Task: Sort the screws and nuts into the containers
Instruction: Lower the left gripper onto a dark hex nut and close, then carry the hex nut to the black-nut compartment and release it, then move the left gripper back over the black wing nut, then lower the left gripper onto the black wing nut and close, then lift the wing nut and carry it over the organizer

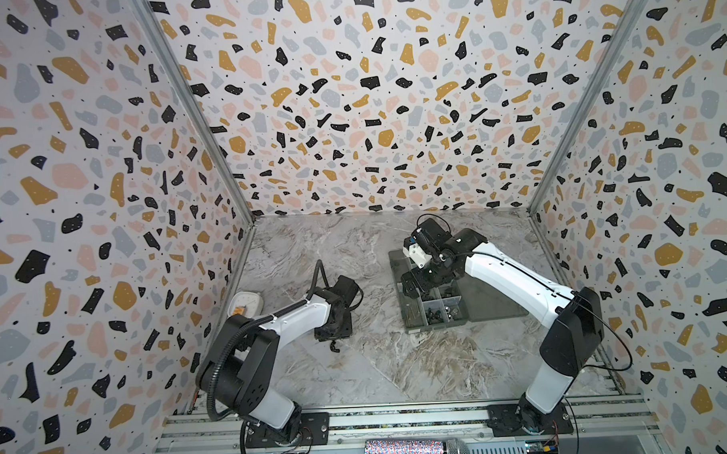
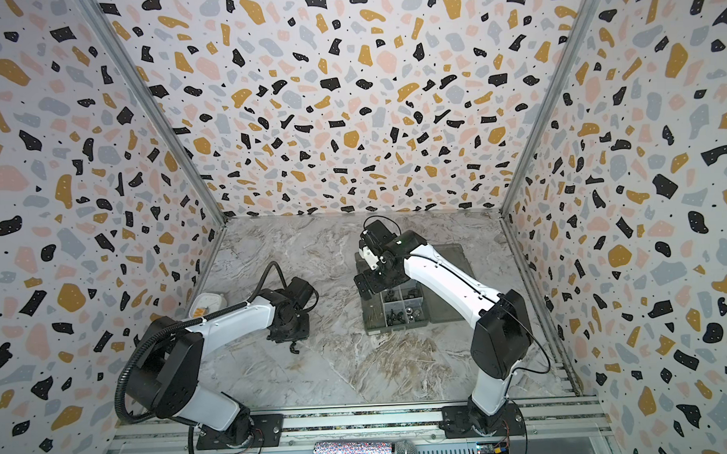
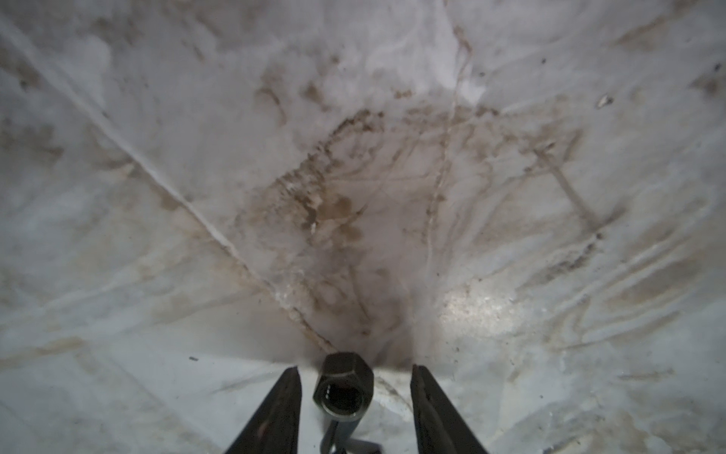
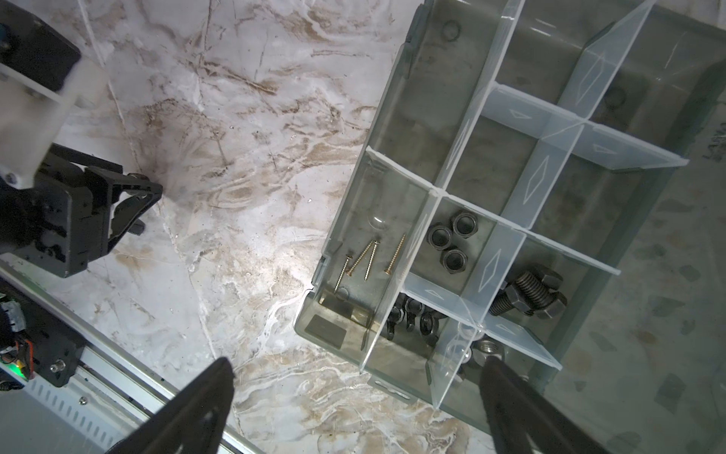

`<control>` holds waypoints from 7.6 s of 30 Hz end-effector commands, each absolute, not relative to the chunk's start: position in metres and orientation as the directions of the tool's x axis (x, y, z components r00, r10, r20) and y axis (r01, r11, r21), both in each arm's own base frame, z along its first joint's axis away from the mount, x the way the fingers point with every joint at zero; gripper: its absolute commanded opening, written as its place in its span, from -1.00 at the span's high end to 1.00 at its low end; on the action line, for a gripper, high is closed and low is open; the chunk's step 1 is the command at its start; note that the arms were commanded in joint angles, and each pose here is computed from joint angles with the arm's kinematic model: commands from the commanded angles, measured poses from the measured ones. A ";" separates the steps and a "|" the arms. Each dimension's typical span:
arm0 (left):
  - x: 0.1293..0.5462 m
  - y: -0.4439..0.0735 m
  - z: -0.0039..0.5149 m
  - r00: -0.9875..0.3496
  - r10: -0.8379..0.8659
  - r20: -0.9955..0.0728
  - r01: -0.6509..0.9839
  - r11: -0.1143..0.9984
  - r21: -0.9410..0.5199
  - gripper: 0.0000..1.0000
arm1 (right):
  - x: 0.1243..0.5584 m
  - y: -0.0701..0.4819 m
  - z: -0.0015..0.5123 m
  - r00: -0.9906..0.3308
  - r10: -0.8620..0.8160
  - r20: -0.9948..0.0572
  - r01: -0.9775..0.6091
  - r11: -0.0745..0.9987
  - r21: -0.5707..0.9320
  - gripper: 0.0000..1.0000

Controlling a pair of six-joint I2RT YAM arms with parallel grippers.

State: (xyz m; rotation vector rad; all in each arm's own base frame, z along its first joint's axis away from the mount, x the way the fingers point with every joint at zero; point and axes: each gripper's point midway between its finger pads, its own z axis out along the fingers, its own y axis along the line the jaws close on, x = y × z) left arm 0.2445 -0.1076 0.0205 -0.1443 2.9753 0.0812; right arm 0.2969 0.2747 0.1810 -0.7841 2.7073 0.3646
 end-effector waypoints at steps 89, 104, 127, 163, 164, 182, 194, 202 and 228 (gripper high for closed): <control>0.351 -0.391 0.090 -0.863 0.426 -0.271 0.478 0.863 -0.165 0.60 | 0.241 0.089 0.208 -0.919 -0.049 -0.391 -0.102 0.988 0.115 -0.98; 0.349 -0.397 0.111 -0.836 0.451 -0.311 0.516 0.839 -0.170 -0.01 | 0.243 0.092 0.209 -0.918 -0.051 -0.393 -0.109 0.986 0.127 -0.98; 0.260 -0.180 0.107 -0.959 0.041 -0.279 0.052 0.998 -0.032 0.01 | 0.290 0.211 0.209 -0.850 -0.326 -0.414 -0.431 0.882 0.190 -0.98; 0.204 -0.103 0.012 -0.958 -0.239 -0.161 -0.241 0.970 -0.010 0.03 | 0.281 0.240 0.203 -0.804 -0.437 -0.404 -0.529 0.835 0.150 -0.98; 0.203 -0.103 0.011 -0.958 -0.238 -0.159 -0.240 0.971 -0.007 0.06 | 0.281 0.240 0.203 -0.803 -0.439 -0.403 -0.530 0.835 0.147 -0.98; 0.206 -0.106 0.011 -0.969 -0.199 -0.148 -0.200 0.980 -0.010 0.66 | 0.281 0.239 0.196 -0.808 -0.446 -0.385 -0.530 0.835 0.145 -0.98; 0.215 -0.122 0.029 -0.977 -0.138 -0.162 -0.126 0.989 -0.079 0.82 | 0.282 0.237 0.196 -0.810 -0.443 -0.385 -0.524 0.841 0.135 -0.98; 0.221 -0.130 0.040 -0.979 -0.114 -0.170 -0.097 0.990 -0.105 0.94 | 0.281 0.235 0.194 -0.811 -0.443 -0.382 -0.521 0.844 0.128 -0.98; 0.276 -0.166 0.074 -0.980 0.005 -0.201 0.026 0.994 -0.103 0.99 | 0.285 0.196 0.197 -0.852 -0.350 -0.389 -0.421 0.900 0.114 -0.98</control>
